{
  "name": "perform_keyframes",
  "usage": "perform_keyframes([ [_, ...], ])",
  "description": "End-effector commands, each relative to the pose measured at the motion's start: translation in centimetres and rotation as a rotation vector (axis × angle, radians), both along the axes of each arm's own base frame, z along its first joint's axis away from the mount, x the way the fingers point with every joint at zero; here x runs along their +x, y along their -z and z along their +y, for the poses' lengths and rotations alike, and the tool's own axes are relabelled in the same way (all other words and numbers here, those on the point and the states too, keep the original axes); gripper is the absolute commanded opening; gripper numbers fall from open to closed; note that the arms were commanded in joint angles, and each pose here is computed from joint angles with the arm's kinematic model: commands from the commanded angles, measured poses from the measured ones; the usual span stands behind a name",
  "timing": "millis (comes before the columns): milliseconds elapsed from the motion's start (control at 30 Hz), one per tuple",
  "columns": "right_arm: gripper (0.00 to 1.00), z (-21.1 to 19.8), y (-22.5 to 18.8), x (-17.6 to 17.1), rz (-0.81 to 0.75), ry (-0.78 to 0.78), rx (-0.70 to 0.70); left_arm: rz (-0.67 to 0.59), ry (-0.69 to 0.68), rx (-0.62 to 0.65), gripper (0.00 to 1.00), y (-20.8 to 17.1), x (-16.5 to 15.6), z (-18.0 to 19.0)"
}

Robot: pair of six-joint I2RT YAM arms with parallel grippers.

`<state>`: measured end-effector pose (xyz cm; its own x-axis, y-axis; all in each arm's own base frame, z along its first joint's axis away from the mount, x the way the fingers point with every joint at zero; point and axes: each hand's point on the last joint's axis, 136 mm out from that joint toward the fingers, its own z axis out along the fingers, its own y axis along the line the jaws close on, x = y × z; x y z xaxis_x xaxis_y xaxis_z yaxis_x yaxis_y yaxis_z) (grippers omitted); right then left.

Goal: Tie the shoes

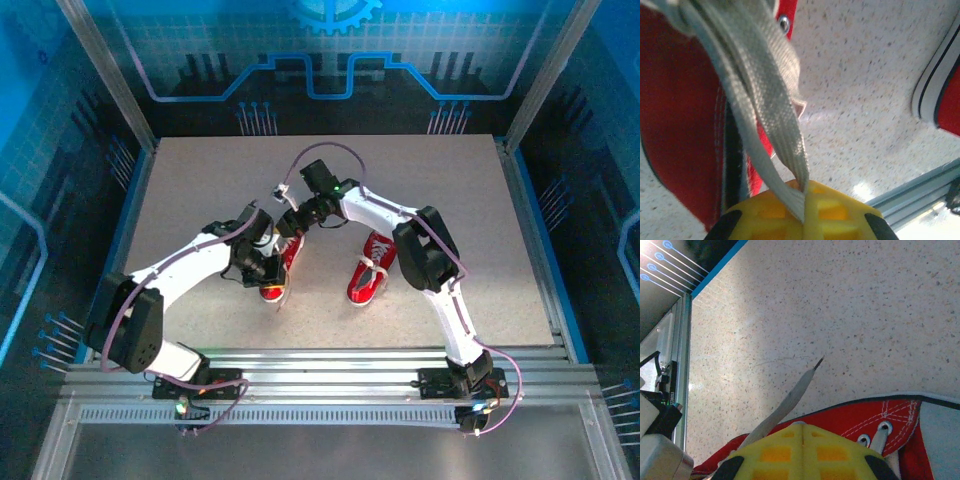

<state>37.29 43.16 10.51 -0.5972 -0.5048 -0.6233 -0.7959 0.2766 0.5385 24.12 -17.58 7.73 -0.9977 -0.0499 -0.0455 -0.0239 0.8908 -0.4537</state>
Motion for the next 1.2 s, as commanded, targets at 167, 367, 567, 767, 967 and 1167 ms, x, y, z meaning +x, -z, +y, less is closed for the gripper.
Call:
perform_keyframes([
  [167,0.00,1.6,-1.2,-0.6,-0.033,-0.059,0.037,-0.037,-0.069,-0.042,0.00,-0.1,0.6,-0.8],
  [367,0.04,2.6,-2.0,-1.4,-0.065,-0.089,0.047,-0.067,-0.067,-0.022,0.21,-0.3,0.6,-0.3],
  [567,0.48,0.9,-4.3,-0.3,-0.077,0.013,0.037,-0.195,-0.007,-0.006,0.51,-4.2,1.3,0.3],
  [767,0.57,-2.9,-8.1,0.9,-0.082,0.156,0.056,-0.333,0.006,-0.040,0.55,-8.2,2.1,1.1],
  [967,0.57,-5.9,-7.9,-1.8,-0.080,0.217,0.016,-0.423,-0.150,-0.009,0.53,-10.8,3.4,5.2],
  [1167,0.57,-6.1,-2.4,-9.6,-0.081,0.130,-0.117,-0.438,-0.235,-0.075,0.53,-11.0,6.5,8.0],
])
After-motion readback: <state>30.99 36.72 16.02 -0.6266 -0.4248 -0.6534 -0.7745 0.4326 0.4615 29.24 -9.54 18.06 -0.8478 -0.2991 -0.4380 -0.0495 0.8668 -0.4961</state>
